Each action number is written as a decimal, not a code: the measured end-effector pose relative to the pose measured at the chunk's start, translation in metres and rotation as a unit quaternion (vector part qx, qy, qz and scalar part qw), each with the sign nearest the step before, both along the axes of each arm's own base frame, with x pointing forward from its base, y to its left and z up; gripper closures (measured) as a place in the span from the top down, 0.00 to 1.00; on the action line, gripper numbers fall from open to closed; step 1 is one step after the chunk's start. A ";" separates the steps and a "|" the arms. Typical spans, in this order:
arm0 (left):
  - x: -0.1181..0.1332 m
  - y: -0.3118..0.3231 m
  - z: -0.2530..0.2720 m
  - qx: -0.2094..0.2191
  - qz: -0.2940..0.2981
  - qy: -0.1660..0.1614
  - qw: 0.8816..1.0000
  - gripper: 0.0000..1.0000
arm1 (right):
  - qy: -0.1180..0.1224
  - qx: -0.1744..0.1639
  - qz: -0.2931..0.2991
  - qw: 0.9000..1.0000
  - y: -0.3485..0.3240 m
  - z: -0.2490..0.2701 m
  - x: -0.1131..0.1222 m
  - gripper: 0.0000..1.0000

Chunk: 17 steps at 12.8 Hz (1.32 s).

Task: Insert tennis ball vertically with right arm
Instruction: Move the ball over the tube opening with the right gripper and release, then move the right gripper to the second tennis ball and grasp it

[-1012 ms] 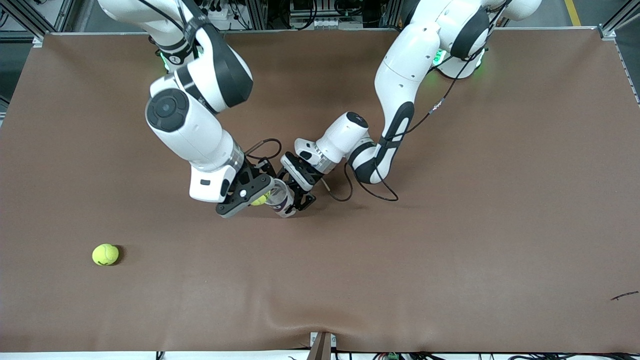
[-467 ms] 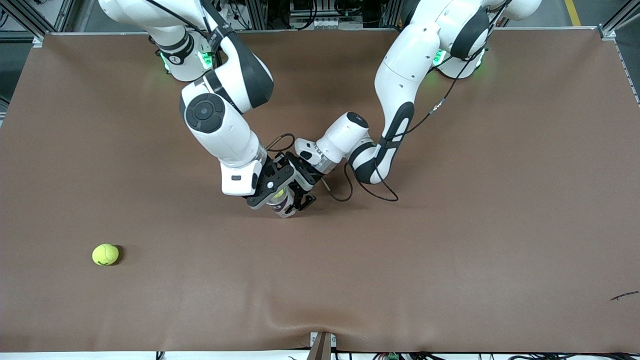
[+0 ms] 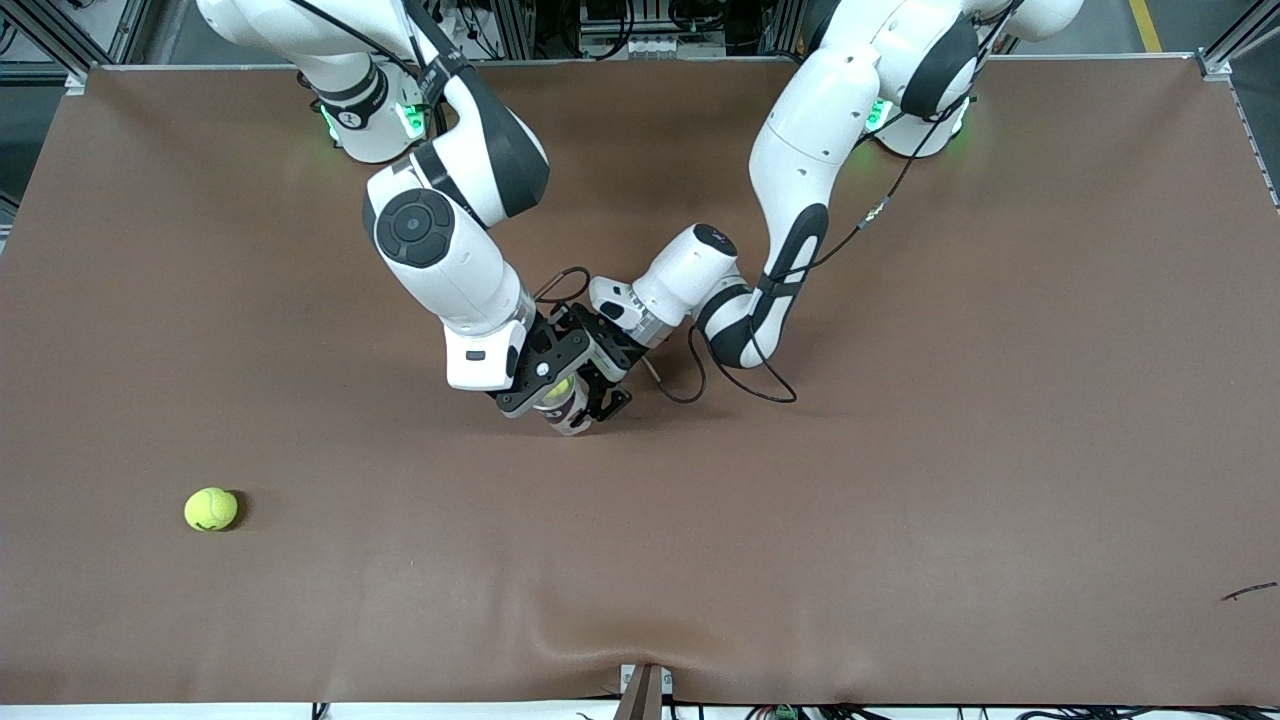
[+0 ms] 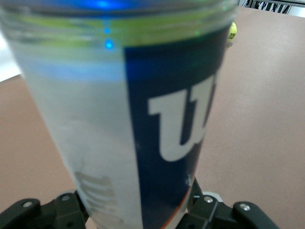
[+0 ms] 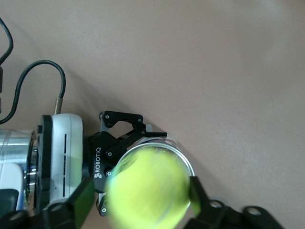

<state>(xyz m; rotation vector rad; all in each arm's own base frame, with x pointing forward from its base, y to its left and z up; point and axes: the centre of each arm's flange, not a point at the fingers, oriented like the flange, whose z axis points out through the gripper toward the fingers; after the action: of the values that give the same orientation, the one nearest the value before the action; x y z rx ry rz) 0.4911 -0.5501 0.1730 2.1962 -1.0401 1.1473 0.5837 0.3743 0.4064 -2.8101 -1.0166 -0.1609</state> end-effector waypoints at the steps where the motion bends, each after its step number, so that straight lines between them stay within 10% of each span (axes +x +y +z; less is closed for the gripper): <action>1: 0.000 0.000 0.000 0.000 0.000 0.000 1.000 0.76 | 0.000 0.000 0.000 1.000 0.000 0.000 0.000 1.00; 9: 0.000 0.000 0.000 0.000 0.000 0.000 1.000 0.77 | 0.059 -0.028 -0.071 0.995 -0.116 0.051 0.025 1.00; 17: 0.001 0.000 -0.001 0.000 0.000 -0.001 1.000 0.79 | 0.084 -0.041 -0.269 0.959 -0.392 0.011 0.086 1.00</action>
<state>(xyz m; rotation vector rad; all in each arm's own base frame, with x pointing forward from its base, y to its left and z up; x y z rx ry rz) 0.4919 -0.5498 0.1719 2.1967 -1.0403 1.1488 0.6697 -0.0175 0.4177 -3.0392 -0.2110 0.0648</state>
